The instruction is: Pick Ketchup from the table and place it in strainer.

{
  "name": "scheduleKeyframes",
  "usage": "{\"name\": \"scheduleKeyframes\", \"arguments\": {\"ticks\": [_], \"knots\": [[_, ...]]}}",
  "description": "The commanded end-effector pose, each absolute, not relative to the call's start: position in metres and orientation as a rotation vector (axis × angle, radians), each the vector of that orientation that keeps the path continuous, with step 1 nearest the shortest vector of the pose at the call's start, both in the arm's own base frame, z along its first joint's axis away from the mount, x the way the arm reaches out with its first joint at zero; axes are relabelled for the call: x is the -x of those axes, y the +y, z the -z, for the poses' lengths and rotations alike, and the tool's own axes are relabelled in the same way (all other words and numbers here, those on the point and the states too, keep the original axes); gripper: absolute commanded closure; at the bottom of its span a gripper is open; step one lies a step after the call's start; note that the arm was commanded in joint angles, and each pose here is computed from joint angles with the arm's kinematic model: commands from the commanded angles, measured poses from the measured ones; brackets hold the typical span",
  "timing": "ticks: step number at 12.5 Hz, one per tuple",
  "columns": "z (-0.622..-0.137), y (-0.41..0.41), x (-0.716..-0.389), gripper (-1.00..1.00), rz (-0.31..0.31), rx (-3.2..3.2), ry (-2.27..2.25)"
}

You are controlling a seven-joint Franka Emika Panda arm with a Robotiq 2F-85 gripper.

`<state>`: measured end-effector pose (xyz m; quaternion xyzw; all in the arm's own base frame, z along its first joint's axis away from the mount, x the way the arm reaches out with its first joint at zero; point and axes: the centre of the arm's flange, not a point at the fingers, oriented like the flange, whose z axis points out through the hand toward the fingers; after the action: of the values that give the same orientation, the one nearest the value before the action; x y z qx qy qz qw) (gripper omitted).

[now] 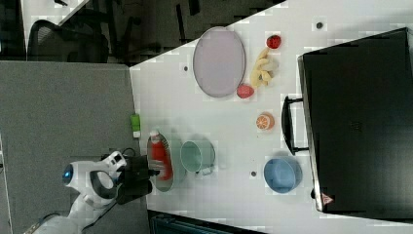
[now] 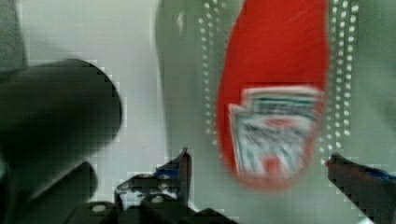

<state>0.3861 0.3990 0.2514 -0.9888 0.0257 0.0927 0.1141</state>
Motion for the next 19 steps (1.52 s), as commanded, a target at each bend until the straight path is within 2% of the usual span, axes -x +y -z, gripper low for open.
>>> {"name": "scheduleKeyframes", "arguments": {"ticks": [1,8,13,16,19], "knots": [[-0.272,0.395,-0.404,-1.0,-0.167,2.876,0.191],[-0.369,0.316,-0.464,-1.0,0.123,2.905,0.444],[-0.455,0.165,-0.503,-1.0,0.235,2.973,0.86],[-0.515,0.084,-0.495,-1.0,0.204,2.962,1.088],[-0.568,0.035,-0.482,-1.0,0.162,2.964,1.125]]}}
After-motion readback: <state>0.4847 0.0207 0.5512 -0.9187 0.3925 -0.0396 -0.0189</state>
